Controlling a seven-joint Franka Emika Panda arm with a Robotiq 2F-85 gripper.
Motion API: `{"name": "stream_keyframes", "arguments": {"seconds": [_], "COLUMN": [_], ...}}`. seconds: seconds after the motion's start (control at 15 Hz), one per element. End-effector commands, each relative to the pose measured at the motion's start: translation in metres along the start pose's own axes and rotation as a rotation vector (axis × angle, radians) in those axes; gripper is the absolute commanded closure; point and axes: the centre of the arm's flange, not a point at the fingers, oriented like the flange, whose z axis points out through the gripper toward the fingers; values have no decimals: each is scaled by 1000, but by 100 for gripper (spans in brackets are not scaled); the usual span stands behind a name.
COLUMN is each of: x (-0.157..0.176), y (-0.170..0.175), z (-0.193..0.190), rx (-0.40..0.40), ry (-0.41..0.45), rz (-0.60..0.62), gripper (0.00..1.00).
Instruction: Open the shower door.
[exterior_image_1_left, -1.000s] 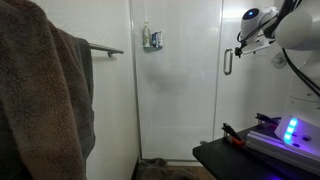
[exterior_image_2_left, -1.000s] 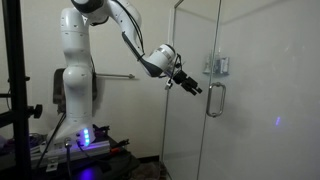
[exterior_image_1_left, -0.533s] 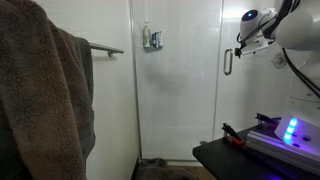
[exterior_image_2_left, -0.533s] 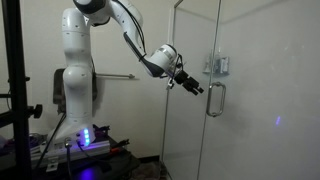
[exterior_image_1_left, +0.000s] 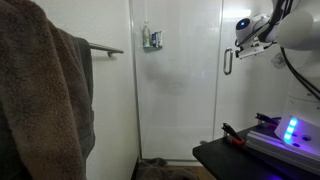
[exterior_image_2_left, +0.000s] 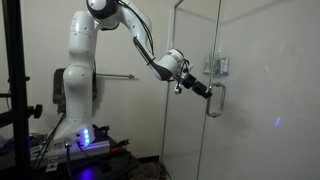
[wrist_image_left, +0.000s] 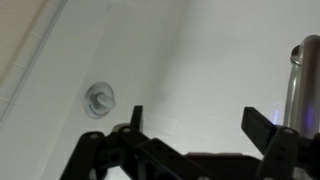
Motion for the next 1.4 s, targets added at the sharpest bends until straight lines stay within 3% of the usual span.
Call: {"name": "stream_keyframes", "arguments": {"seconds": [0.0, 0.07, 0.4, 0.47, 0.53, 0.6, 0.93, 1.13, 1.27, 1.33], "x": [0, -1, 3, 4, 6, 0, 1, 3, 8, 6], "y": [-1, -6, -33, -38, -41, -34, -42, -45, -46, -40], "z": [2, 0, -19, -18, -11, -20, -12, 0, 6, -9], "rx": [-3, 4, 197, 197, 134, 164, 184, 162, 101, 133], "ry": [0, -7, -28, -10, 28, -5, -2, 3, 26, 4], "rz": [0, -19, -150, -147, -120, -117, -107, -83, -52, -61], "gripper": [0, 0, 0, 0, 0, 0, 0, 0, 0, 0]}}
